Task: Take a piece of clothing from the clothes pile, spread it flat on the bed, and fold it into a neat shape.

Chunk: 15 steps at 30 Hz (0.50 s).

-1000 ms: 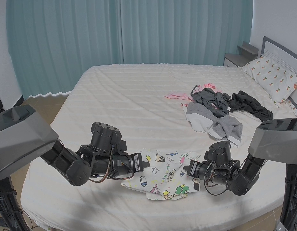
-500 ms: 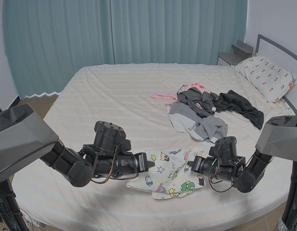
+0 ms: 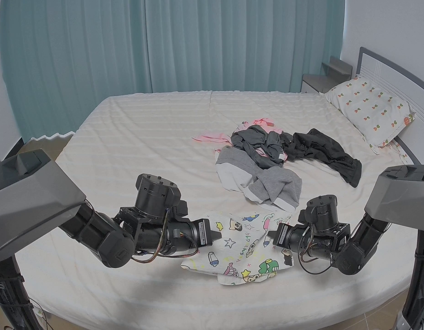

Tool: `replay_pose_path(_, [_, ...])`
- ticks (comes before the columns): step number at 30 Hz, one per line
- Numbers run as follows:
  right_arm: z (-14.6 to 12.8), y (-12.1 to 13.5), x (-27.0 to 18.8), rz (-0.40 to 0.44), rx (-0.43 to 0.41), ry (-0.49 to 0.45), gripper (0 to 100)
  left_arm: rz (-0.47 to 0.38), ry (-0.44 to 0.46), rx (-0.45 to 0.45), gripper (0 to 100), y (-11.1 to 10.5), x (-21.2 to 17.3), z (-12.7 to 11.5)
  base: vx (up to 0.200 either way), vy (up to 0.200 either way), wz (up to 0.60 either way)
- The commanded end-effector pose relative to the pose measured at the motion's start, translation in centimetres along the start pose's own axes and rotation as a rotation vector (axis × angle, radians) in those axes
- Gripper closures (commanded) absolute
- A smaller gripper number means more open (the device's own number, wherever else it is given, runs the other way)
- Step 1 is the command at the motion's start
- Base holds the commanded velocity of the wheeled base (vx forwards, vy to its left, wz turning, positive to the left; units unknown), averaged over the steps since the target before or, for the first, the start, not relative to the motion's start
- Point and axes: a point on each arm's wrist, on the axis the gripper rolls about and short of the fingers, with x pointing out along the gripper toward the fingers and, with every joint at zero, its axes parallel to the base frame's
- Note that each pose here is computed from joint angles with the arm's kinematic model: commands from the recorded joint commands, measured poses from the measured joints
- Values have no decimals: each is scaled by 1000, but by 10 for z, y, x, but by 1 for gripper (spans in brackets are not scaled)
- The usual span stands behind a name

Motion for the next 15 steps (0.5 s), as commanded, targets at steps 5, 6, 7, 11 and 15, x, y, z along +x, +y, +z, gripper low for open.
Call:
replay_pose_path(5, [-16,-11,25,-36,-45,46,100,137,-17,-31,100,32,24,-9,0,0,0])
replay_pose_path(6, [-17,-11,28,-37,-49,50,100,148,-20,-35,100,35,25,-10,0,0,0])
replay_pose_path(7, [-18,-12,28,-39,-49,52,100,151,-21,-36,100,36,26,-10,0,0,0])
replay_pose_path(11, [-19,-12,29,-49,-50,69,100,179,-15,-57,100,51,30,-13,0,0,0])
replay_pose_path(15, [-21,-13,29,-63,-52,89,100,201,2,-69,100,61,35,-17,0,0,0])
